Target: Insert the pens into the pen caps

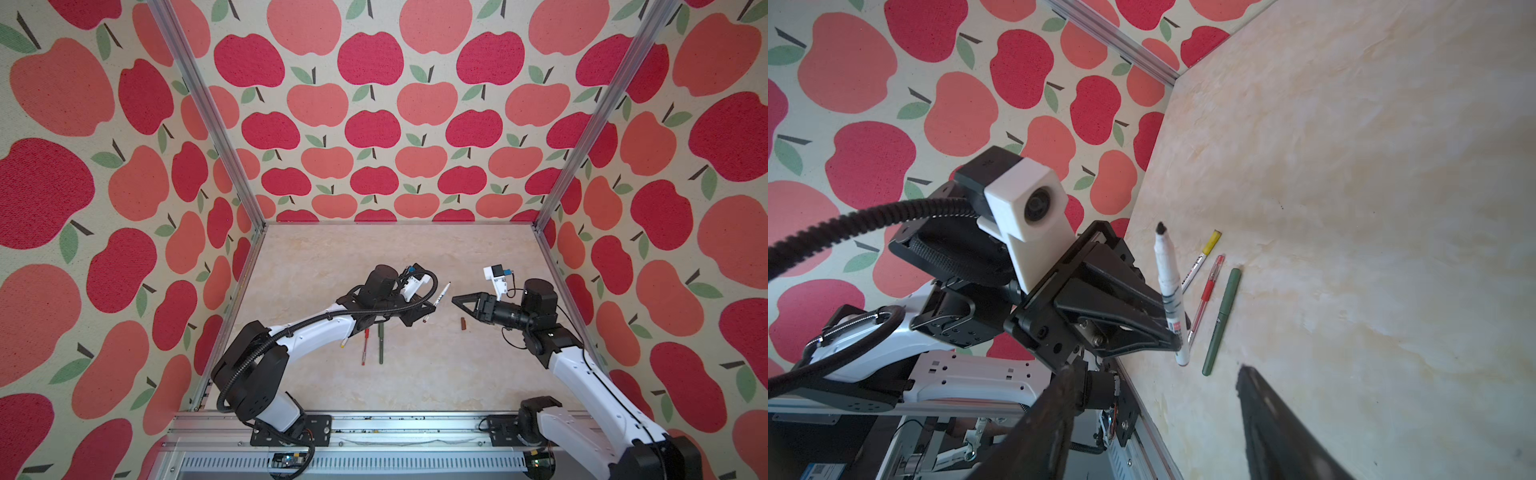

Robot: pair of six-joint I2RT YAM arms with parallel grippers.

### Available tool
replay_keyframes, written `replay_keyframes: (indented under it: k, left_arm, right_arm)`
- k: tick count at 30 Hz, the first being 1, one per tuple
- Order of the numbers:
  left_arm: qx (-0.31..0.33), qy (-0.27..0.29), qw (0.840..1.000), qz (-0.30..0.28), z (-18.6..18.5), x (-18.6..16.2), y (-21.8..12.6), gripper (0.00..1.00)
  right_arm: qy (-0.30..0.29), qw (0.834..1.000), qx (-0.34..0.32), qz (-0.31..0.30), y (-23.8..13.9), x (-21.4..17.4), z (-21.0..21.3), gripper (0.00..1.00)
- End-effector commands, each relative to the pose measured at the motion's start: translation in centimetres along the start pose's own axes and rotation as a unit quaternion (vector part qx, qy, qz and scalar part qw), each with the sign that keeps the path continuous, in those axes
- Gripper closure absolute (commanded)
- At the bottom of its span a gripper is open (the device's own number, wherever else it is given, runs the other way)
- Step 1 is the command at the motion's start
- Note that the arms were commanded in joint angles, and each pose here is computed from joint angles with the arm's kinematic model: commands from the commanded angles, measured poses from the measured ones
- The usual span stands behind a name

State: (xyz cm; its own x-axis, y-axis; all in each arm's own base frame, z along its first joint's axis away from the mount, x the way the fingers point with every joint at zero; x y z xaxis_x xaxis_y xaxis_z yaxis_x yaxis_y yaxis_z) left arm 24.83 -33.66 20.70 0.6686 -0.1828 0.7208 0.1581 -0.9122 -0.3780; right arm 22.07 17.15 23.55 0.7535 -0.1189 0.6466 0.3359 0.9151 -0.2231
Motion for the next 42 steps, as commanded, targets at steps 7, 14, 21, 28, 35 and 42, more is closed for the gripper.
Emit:
replay_keyframes:
  k: [7, 14, 21, 28, 35, 42]
  left_arm:
    - [-0.054, -0.031, 0.998, -0.030, -1.9, 0.9, -0.5, 0.94]
    - [-0.055, -0.027, 0.998, -0.022, -2.3, 0.5, -0.3, 0.94]
    - [-0.048, -0.025, 0.998, -0.030, -2.2, 0.6, -0.2, 0.94]
    - [-0.049, -0.024, 0.998, -0.037, -2.2, 0.9, 0.1, 0.94]
    - [-0.051, -0.020, 0.998, -0.035, -2.1, 1.1, 0.7, 0.95]
    - [-0.063, -0.018, 0.997, -0.029, -2.4, 0.9, 0.9, 0.68]
  right_arm:
    - [-0.048, 0.999, 0.025, -0.006, 2.0, 1.2, 0.5, 0.39]
    - [-0.056, 0.998, 0.027, -0.025, 2.9, 2.4, 0.1, 0.44]
    - [-0.058, 0.997, 0.032, -0.028, 3.5, 3.1, 0.1, 0.60]
    - [-0.061, 0.997, 0.030, -0.032, 3.5, 3.1, 0.3, 0.81]
    - [-0.060, 0.997, 0.026, -0.033, 3.6, 2.9, 0.2, 0.98]
    - [-0.063, 0.997, 0.028, -0.038, 3.6, 3.3, 0.5, 1.00]
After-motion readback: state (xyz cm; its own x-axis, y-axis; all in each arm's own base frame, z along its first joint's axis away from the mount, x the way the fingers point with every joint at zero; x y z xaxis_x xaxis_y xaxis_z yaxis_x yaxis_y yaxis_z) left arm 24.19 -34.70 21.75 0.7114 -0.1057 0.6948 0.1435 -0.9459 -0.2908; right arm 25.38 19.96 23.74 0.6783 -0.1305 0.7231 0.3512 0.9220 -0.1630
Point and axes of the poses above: each gripper's point midway between its finger pads, its own y axis out along the fingers, its own z axis along the line the jaws close on, x = y × z, the point moved 4 cm from there along -y, back along the fingers, and after that the axes turned 10 degrees about -y, right-handed, at the moved point
